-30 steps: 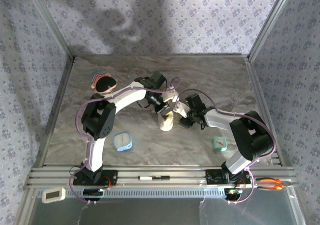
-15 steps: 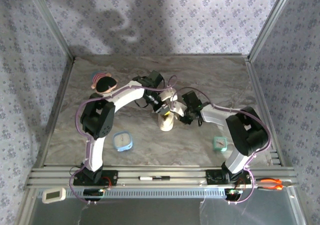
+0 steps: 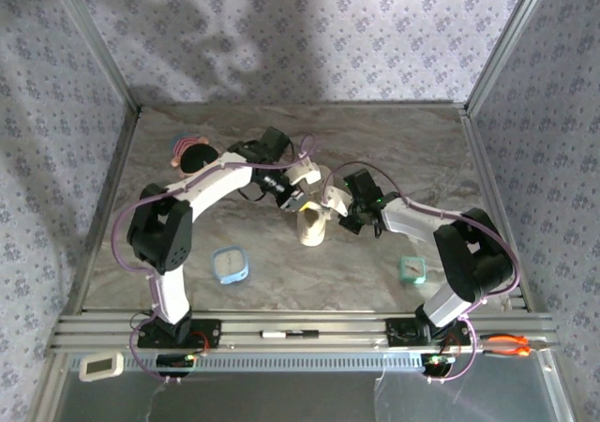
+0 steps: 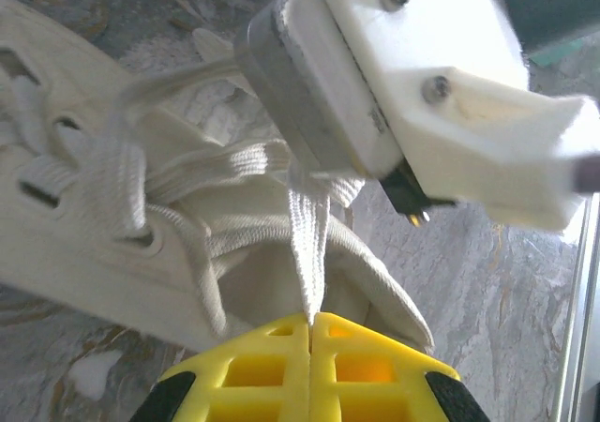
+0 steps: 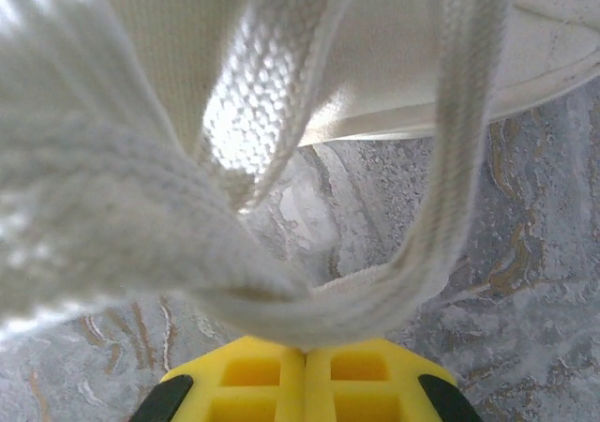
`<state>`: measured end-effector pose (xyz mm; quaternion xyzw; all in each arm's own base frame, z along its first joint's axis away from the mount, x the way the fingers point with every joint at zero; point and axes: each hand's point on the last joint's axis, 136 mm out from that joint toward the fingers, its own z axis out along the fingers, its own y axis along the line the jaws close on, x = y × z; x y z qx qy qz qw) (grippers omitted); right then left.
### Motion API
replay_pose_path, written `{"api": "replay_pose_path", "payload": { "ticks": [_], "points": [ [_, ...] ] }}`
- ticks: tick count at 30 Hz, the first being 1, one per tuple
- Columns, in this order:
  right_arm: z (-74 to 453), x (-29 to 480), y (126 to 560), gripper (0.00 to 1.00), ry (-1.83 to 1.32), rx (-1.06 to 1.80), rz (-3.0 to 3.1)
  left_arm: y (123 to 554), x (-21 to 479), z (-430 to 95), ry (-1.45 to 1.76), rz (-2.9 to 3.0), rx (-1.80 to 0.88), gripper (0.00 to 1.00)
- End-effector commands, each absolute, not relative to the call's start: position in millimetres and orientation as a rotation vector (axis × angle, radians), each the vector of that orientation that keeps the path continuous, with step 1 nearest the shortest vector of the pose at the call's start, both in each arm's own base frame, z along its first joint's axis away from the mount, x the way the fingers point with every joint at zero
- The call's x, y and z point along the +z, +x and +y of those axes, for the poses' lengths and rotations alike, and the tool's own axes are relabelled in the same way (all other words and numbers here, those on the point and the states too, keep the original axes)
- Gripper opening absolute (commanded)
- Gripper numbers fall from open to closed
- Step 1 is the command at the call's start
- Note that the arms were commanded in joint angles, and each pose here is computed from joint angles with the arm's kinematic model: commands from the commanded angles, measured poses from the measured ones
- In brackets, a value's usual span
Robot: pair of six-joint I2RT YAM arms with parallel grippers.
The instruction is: Tie the shoes
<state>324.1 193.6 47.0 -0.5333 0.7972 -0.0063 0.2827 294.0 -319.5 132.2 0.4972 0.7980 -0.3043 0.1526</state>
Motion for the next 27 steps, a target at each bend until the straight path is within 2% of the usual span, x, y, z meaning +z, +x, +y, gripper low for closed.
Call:
{"api": "replay_pose_path", "payload": {
  "ticks": [1, 5, 11, 18, 27],
  "points": [
    [187.8, 62.8, 334.8, 0.01, -1.392, -0.069, 2.146, 287.7, 147.4, -308.1, 1.393, 2.288, -0.841, 0.0],
    [190.4, 78.9, 355.7, 0.0, -1.338, -0.082, 2.162, 277.3, 153.0, -294.0, 1.363, 2.295, -0.79, 0.0],
    [224.1, 111.7, 396.1, 0.0, -1.328, -0.025, 2.117, 249.3, 161.4, -293.3, 1.339, 2.241, -0.7, 0.0],
    [283.2, 130.4, 423.2, 0.0, -1.419, 0.096, 2.035, 216.1, 161.8, -348.9, 1.383, 2.105, -0.694, 0.0],
    [340.2, 137.7, 426.5, 0.01, -1.504, 0.225, 1.988, 216.8, 149.7, -427.1, 1.437, 1.997, -0.744, 0.0]
  ]
}}
